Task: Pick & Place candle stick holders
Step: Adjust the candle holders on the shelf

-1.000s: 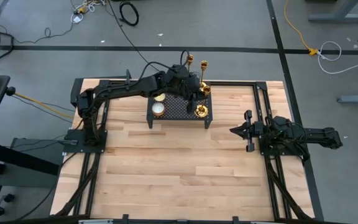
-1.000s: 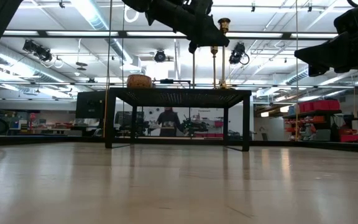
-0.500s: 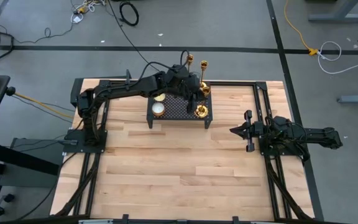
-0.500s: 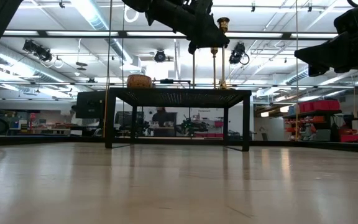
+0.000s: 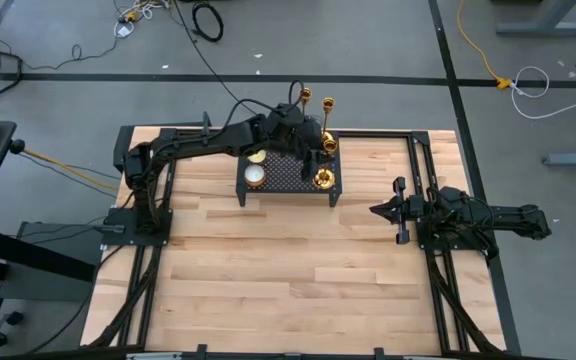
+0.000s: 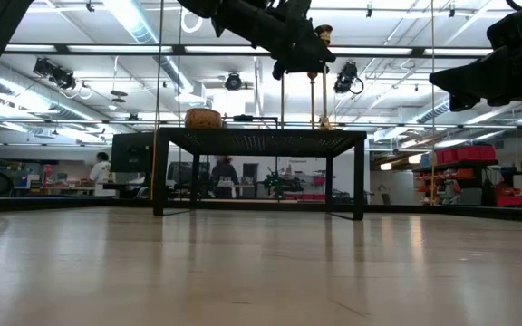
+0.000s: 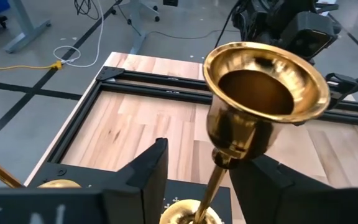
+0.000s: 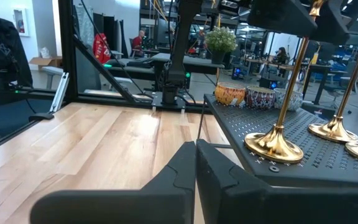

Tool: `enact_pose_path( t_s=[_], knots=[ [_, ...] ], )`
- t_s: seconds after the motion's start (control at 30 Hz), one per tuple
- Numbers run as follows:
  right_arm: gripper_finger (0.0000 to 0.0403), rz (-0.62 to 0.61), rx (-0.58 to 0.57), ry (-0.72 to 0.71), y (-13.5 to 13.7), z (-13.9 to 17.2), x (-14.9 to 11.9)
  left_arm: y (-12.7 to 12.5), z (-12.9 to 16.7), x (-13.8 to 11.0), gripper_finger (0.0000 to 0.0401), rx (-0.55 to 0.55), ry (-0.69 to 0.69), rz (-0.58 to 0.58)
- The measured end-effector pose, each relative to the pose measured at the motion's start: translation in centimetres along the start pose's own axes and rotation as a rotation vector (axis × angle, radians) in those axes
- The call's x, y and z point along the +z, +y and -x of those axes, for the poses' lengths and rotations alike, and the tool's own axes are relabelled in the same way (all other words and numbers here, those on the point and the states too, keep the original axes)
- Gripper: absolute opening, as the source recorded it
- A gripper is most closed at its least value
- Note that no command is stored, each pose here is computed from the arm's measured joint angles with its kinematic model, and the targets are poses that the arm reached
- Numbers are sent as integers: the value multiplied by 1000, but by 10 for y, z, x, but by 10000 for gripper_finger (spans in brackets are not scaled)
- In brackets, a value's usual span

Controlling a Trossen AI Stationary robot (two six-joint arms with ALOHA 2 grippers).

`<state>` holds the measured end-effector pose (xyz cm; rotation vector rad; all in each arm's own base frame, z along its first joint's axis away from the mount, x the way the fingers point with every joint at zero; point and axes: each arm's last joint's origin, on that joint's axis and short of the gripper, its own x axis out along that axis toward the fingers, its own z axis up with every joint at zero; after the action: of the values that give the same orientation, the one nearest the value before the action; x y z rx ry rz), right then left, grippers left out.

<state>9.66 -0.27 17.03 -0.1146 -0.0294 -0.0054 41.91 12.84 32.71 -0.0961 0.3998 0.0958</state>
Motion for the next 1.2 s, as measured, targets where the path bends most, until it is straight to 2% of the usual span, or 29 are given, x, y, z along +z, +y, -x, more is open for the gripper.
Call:
enact_pose_path(
  t_s=[0.17, 0.5, 1.2],
  knots=[
    [13, 0, 0, 0, 0, 0, 0, 0, 0, 0, 185, 1, -1, 0],
    [13, 0, 0, 0, 0, 0, 0, 0, 1, 1, 251, 19, -1, 0],
    [13, 0, 0, 0, 0, 0, 0, -2, 27, 7, 248, 57, 61, -48]
  ],
)
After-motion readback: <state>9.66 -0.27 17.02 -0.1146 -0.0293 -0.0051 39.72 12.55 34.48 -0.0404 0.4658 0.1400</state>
